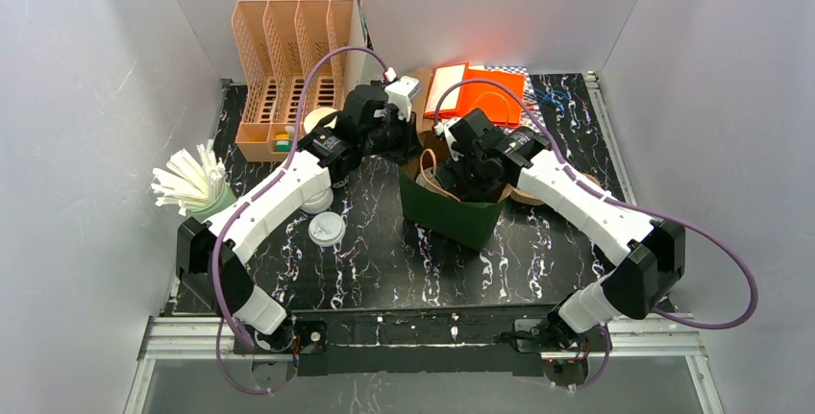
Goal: Pack the takeout coffee
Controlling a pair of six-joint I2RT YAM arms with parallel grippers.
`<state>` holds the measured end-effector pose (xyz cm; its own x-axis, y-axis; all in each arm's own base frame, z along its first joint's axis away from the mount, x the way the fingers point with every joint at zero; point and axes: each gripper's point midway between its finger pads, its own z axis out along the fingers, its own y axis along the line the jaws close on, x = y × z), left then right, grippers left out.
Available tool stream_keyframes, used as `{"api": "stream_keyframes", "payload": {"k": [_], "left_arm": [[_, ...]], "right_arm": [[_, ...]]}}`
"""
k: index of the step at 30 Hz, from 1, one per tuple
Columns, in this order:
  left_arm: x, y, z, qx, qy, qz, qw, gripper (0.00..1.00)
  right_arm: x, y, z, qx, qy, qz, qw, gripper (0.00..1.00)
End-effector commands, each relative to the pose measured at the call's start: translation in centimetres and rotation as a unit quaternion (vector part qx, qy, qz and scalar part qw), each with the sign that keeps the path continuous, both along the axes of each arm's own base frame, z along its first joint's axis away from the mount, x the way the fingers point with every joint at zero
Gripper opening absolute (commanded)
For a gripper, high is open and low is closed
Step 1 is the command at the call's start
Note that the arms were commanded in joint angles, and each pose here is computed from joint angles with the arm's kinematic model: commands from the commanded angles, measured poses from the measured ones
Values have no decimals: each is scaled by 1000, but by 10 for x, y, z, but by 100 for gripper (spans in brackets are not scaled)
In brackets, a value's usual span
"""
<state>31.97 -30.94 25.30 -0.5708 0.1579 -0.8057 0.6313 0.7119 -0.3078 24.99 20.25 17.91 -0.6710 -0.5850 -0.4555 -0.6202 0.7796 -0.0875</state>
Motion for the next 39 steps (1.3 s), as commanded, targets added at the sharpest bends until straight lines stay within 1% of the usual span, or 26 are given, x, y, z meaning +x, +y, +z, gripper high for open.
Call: {"api": "stream_keyframes", "payload": {"k": [1,12,19,23,33,39], "left_arm": [[6,-4,20,-16,-25,-8,1000,0],[9,-5,21,-13,-30,-12,999,0],[11,-5,19,-9,-31,-14,999,0],[15,-5,18,-10,-29,-13,999,0],[40,3,11,-4,-30,21,999,0],[60,3,11,5,-42,36,998,0]], "right_arm": [[10,1,31,18,-42,0,999,98],[13,1,44,23,-64,10,998,98],[21,14,81,81,-119,21,989,98],[25,19,98,100,-138,28,985,98],[39,31,139,149,-202,27,968,98],[51,32,168,174,-258,19,950,98]]}}
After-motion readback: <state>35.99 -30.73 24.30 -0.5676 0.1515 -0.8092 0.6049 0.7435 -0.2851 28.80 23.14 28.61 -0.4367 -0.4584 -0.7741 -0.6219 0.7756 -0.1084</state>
